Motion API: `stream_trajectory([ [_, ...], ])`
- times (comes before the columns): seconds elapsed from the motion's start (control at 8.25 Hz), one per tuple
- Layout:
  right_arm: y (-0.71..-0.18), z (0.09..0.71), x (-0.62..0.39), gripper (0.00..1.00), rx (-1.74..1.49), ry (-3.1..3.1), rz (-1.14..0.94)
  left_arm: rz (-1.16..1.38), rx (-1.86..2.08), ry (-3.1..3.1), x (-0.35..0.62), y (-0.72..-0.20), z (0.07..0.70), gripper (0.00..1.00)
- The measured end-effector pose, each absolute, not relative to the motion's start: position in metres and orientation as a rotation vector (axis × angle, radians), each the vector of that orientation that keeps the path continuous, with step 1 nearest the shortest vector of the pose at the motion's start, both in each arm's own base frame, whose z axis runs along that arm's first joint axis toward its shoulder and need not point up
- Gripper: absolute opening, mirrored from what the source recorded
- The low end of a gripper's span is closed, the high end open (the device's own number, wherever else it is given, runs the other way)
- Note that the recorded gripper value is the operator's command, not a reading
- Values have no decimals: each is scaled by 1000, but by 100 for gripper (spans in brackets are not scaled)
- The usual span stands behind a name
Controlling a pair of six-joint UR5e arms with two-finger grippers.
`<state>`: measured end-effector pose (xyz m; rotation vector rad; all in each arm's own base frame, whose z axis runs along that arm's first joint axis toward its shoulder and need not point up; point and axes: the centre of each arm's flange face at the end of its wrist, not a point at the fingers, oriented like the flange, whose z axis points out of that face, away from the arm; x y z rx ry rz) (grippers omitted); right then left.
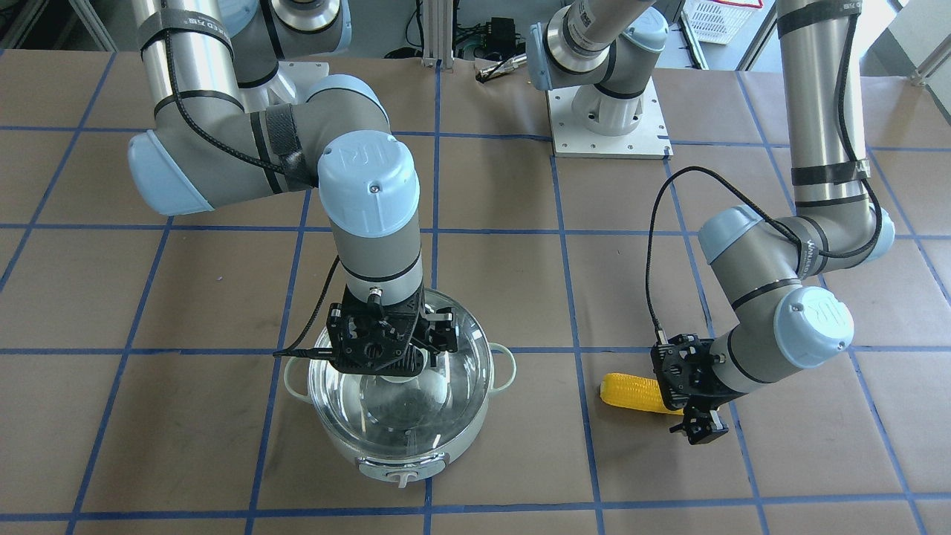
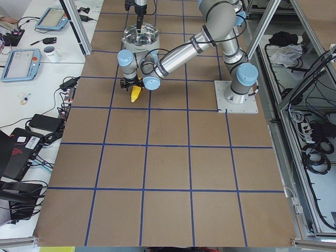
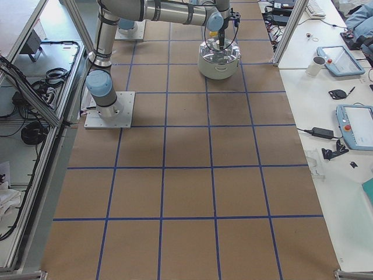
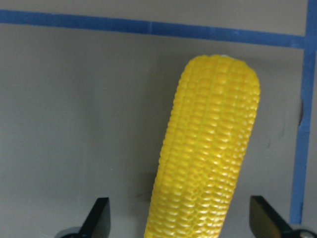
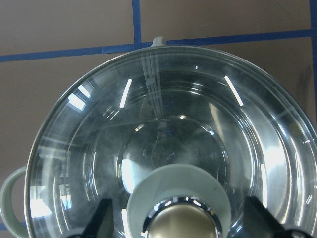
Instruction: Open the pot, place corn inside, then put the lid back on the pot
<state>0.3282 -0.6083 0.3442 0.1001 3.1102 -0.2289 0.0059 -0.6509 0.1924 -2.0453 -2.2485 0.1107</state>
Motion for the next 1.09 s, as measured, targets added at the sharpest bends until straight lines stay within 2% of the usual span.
stream_trajectory([
  [0.12,-608,345,328,24,109,3111,-231,109,-2044,-2243,6,-650,190,86],
  [0.24,-608,345,327,17,127,3110,-231,105,-2040,-2241,5,-649,188,43],
  [0.36,-609,345,326,17,145,3108,-231,94,-2036,-2243,5,-649,187,0],
  [0.73,-610,352,325,18,160,3100,-245,48,-2062,-2263,8,-647,192,0],
  [1.09,-595,404,307,18,156,3095,-271,12,-2106,-2310,9,-645,221,0],
])
